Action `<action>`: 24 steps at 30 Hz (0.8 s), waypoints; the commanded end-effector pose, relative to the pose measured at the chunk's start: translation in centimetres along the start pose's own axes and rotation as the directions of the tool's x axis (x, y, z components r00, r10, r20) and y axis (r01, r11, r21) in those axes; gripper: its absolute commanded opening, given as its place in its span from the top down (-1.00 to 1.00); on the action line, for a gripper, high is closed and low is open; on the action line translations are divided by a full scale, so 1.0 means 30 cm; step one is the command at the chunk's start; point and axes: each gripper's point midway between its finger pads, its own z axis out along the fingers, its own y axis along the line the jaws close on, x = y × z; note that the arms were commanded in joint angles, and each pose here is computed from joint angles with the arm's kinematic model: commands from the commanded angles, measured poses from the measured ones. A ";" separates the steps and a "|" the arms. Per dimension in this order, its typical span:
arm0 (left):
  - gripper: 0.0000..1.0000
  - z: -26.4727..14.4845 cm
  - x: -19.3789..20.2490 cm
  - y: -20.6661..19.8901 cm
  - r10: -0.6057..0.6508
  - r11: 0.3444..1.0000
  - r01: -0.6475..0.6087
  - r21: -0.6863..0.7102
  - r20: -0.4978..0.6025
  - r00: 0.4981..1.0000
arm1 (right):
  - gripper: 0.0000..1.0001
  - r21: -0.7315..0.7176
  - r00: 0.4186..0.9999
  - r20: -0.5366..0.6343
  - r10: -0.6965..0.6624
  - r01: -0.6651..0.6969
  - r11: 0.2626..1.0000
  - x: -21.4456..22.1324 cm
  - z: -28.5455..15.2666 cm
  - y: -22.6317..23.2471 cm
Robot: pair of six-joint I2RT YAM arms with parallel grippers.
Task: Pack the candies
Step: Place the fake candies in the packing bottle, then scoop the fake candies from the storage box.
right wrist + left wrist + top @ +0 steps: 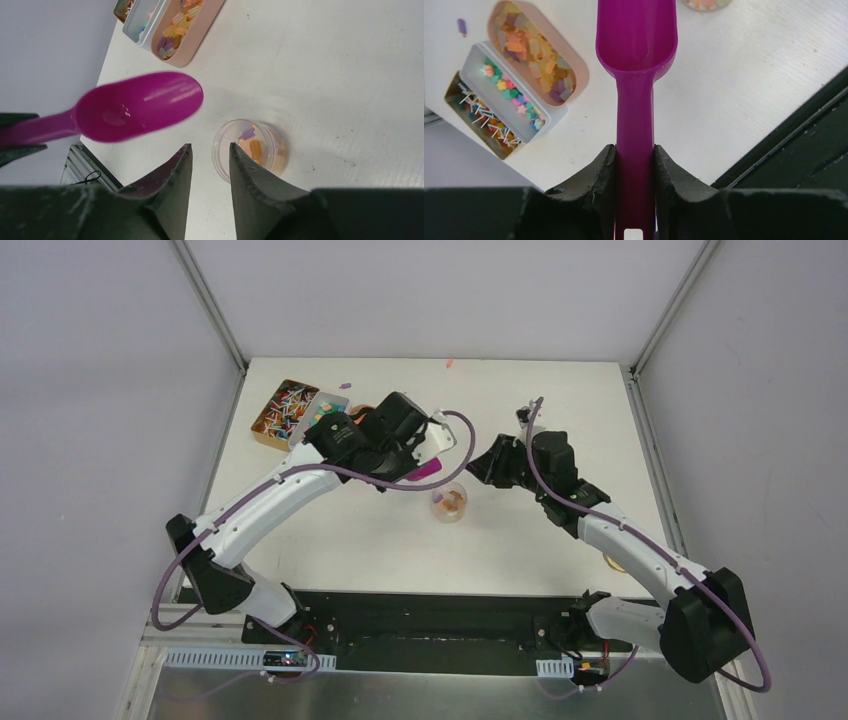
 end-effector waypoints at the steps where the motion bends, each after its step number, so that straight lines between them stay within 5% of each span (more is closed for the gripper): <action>1: 1.00 -0.095 -0.039 0.129 -0.103 0.983 0.125 -0.138 0.153 0.983 | 0.24 -0.007 0.997 0.061 -0.045 0.046 0.999 -0.055 -0.045 0.023; 5: 1.00 -0.091 -0.006 0.167 -0.105 0.968 0.145 -0.204 0.197 0.975 | 0.13 -0.004 0.997 0.053 -0.052 0.053 0.999 -0.048 -0.066 0.023; 11: 1.00 -0.094 0.109 0.306 -0.340 0.901 0.376 -0.217 0.187 0.922 | -0.16 -0.018 0.997 0.057 -0.061 0.062 0.998 -0.057 -0.099 0.045; 24: 1.00 0.033 0.336 0.372 -0.516 0.848 0.481 -0.223 -0.135 0.846 | -0.25 -0.039 0.994 0.040 -0.102 0.104 0.994 -0.052 -0.144 0.067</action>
